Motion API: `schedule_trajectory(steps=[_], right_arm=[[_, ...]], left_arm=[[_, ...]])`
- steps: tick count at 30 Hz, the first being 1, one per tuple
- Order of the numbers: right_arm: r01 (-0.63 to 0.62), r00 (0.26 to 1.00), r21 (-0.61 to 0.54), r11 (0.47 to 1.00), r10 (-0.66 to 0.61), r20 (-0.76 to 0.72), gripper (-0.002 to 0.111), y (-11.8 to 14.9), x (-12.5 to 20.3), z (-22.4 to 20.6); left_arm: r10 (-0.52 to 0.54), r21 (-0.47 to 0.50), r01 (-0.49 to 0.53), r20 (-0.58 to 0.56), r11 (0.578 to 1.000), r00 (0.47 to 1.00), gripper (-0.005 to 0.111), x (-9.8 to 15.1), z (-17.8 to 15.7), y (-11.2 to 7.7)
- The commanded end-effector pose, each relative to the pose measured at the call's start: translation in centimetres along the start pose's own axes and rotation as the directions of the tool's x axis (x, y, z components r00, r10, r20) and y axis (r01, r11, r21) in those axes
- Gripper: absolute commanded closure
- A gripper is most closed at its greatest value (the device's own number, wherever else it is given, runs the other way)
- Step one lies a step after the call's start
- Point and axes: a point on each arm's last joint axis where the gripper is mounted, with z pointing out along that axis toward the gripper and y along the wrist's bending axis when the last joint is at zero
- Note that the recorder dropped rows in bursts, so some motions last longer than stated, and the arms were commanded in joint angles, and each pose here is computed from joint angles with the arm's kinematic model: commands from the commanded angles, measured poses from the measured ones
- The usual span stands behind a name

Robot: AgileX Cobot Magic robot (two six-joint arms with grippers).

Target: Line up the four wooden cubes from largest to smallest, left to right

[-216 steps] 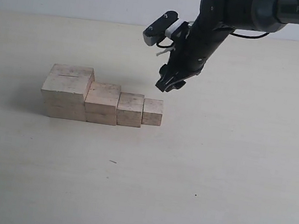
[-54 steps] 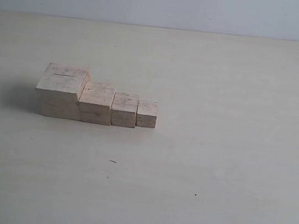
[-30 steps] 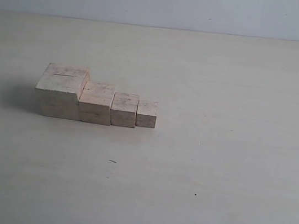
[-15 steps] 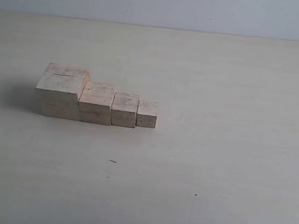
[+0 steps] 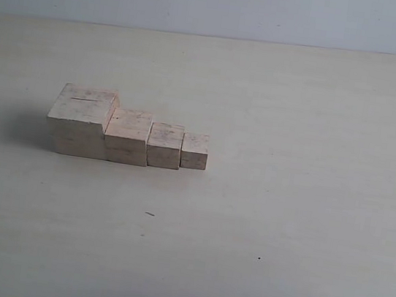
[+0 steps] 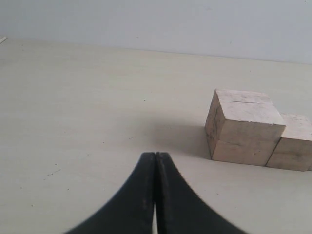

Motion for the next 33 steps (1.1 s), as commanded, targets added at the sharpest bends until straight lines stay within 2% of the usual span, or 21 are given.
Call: schedule_trajectory(steps=[1,5,9,19,33], right_arm=[[0.012,1.000,0.005,1.000,-0.012,-0.003,0.108,0.0,0.2,0.0],[0.063,0.998,0.026,0.998,-0.063,-0.006,0.108,-0.2,0.2,0.0],[0.053,0.997,0.065,0.996,-0.050,-0.051,0.108,-0.6,0.6,0.0],[0.120,0.984,0.043,0.992,-0.113,-0.137,0.108,-0.6,1.3,-0.1],[0.120,0.984,0.043,0.992,-0.113,-0.135,0.108,-0.6,1.3,-0.1]], left_arm=[[-0.002,0.008,0.002,0.012,1.000,1.000,0.107,-0.1,0.0,0.0],[-0.002,0.008,0.002,0.012,1.000,1.000,0.107,-0.1,0.0,0.0],[-0.002,0.008,0.002,0.012,1.000,1.000,0.107,-0.1,0.0,0.0],[-0.002,0.008,0.002,0.012,1.000,1.000,0.107,-0.1,0.0,0.0],[-0.002,0.008,0.002,0.012,1.000,1.000,0.107,-0.1,0.0,0.0]])
